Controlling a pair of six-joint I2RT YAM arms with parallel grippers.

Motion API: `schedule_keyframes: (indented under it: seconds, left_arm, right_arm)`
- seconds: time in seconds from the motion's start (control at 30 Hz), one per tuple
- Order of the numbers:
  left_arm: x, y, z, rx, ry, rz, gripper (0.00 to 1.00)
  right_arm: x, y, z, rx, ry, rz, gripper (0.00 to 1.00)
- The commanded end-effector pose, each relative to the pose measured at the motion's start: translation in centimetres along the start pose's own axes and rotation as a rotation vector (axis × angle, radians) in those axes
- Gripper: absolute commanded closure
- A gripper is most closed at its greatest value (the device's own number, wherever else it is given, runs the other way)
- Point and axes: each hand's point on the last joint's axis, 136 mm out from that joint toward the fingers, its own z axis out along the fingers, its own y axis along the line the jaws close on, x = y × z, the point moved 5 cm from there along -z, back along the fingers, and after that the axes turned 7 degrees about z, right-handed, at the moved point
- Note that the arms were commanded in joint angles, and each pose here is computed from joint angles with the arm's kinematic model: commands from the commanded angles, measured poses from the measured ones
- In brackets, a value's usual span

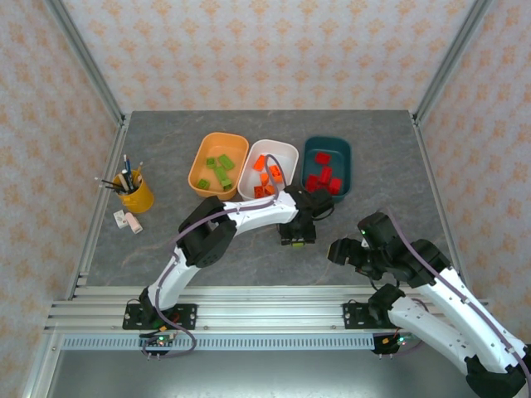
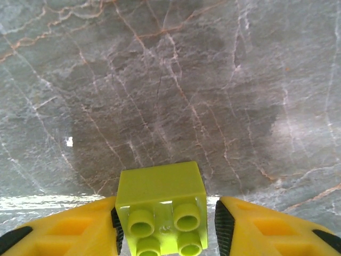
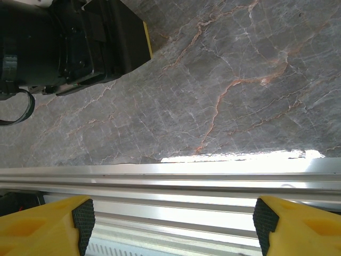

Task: Sort the legos into containers by color

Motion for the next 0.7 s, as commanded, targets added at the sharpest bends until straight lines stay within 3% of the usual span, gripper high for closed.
schedule_keyframes:
  seconds: [0.0,0.23,0.67]
  left_arm:
    - [-0.1,0.3,-0.1,-0.048,-0.006,0.011,0.54]
    - [-0.2,0.7,-0.9,-0.064,-0.031,0.022,0.67]
    - [-2.0,3.3,-7.3,-0.033,-0.125,0.004,0.70]
  right_arm:
    - [0.0,-0.2,0.0,0.000,-0.007,0.011,0.20]
    - [-0.2,0.1,0.1,-0.013,-0.011,0.011,0.21]
    - [-1.3,3.5,0.5,-0.122,-0.001,-0.036,0.21]
